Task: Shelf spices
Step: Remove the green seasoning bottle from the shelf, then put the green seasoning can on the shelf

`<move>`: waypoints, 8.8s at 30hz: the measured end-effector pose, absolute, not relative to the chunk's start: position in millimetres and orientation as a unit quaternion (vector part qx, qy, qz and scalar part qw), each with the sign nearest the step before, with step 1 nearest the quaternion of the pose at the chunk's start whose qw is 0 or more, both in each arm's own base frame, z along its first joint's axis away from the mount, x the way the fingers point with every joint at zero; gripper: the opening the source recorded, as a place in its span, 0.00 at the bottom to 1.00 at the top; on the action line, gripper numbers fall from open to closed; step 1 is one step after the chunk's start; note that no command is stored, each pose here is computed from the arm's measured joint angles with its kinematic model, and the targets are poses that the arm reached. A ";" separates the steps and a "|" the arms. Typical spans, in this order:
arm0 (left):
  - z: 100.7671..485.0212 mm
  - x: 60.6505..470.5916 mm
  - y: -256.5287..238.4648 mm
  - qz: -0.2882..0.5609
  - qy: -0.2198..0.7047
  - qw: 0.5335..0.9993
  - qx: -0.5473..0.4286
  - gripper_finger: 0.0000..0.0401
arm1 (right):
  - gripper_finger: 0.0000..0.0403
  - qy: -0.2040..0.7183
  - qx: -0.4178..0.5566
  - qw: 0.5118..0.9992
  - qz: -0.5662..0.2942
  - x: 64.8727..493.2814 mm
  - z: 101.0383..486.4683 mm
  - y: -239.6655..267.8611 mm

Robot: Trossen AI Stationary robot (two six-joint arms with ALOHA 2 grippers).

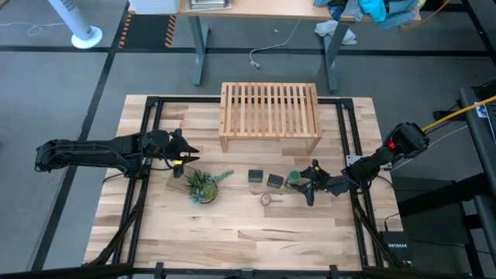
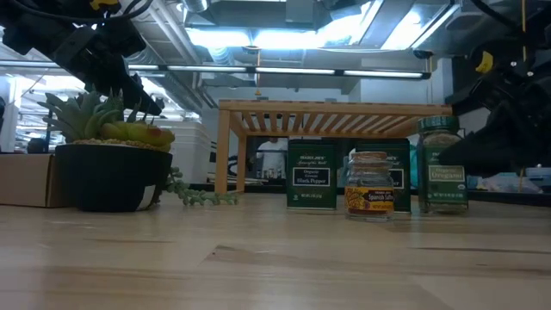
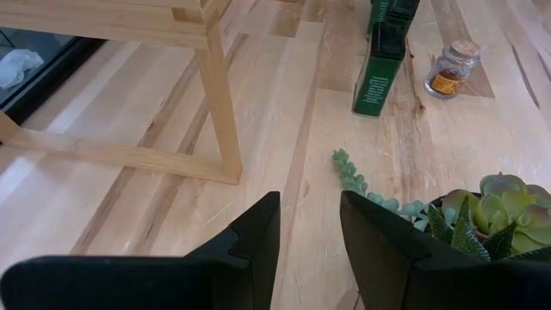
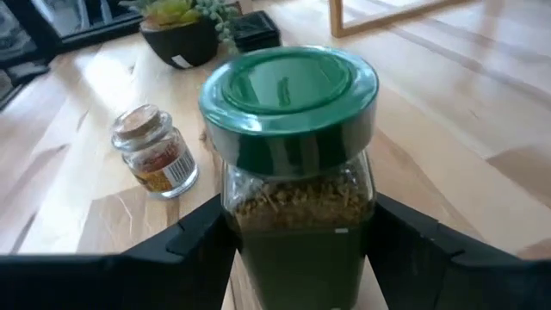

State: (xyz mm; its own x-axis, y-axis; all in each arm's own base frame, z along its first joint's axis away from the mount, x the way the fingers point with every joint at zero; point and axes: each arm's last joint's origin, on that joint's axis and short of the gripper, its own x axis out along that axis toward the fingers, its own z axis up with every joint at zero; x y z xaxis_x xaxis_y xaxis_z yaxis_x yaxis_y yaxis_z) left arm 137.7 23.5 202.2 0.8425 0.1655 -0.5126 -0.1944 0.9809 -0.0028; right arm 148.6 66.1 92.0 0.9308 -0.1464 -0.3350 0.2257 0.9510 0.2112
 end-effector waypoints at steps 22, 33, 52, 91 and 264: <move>202.3 137.7 23.4 0.094 0.264 0.959 -0.027 0.29 | 0.98 0.151 0.162 0.973 -0.071 149.8 95.1 68.1; 202.2 137.7 23.5 0.094 0.265 0.959 -0.027 0.29 | 0.83 0.039 0.107 0.991 -0.067 153.5 123.1 68.5; 202.2 137.7 23.5 0.094 0.264 0.959 -0.027 0.29 | 0.68 -0.153 -0.056 0.984 -0.076 137.4 198.4 59.8; 188.5 194.8 22.8 0.096 0.204 0.971 -0.078 0.29 | 0.68 -0.045 -0.170 0.983 -0.059 116.6 316.5 47.9; 305.6 476.5 186.3 -0.077 0.121 0.986 0.082 0.27 | 0.68 0.052 -0.201 0.977 -0.039 118.0 294.6 48.7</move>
State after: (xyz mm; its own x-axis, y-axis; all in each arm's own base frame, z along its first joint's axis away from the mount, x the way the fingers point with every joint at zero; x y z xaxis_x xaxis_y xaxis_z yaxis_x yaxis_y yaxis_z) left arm 476.5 186.3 305.6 0.9591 -0.1312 -0.2506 0.1707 0.9749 0.1429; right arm 118.0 48.7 294.6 0.9917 -0.0963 -0.0853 0.0548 0.9159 -0.3976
